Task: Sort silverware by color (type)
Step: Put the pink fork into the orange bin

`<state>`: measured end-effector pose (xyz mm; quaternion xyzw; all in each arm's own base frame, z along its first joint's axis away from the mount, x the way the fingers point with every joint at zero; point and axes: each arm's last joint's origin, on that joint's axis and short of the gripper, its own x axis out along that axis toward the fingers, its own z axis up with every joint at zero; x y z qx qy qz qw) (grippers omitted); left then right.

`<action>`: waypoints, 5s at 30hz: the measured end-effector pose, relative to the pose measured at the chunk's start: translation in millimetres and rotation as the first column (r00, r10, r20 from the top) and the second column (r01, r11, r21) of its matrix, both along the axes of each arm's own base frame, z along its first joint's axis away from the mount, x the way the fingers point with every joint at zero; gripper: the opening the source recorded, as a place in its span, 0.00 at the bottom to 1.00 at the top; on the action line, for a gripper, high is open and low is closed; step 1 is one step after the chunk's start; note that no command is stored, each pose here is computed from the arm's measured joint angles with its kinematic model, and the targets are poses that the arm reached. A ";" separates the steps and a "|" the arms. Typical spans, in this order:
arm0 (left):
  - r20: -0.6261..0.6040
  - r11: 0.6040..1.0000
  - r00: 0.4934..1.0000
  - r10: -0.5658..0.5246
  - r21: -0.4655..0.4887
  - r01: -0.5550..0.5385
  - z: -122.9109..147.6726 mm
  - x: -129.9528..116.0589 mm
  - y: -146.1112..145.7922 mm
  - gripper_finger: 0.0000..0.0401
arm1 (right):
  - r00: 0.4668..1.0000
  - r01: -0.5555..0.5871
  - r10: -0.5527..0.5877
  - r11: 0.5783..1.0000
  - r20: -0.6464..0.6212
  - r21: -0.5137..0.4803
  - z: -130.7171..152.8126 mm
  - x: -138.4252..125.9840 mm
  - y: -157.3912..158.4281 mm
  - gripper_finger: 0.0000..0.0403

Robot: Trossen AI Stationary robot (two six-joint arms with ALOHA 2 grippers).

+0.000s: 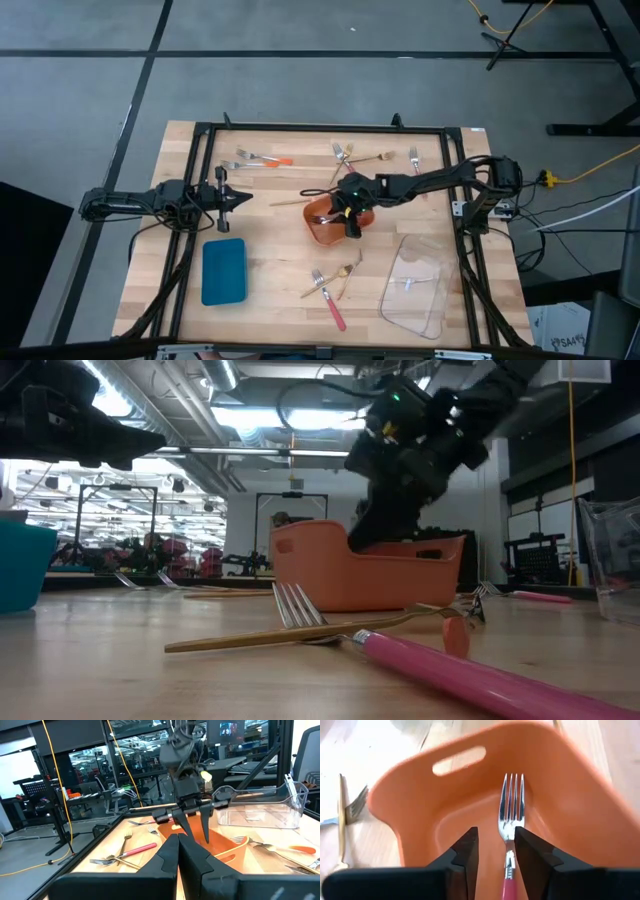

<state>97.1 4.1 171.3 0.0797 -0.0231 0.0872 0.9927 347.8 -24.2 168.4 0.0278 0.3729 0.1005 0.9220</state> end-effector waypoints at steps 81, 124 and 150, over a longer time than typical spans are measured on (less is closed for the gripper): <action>-0.006 1.000 1.000 0.018 -0.001 -0.018 -0.6 0.0 0.5 0.00 | 0.149 0.886 -0.813 0.363 -0.563 -0.289 -18.4 -200.7 -154.1 0.29; -0.006 1.000 1.000 0.019 -0.001 -0.019 -0.6 0.0 0.6 0.00 | 0.131 0.869 -0.809 0.371 -0.573 -0.326 -29.0 -196.1 -155.8 0.29; -0.006 1.000 1.000 0.018 -0.001 -0.018 -0.6 0.0 0.5 0.00 | 0.233 0.856 -0.757 0.458 -0.610 -0.241 -28.5 -193.6 -154.5 0.03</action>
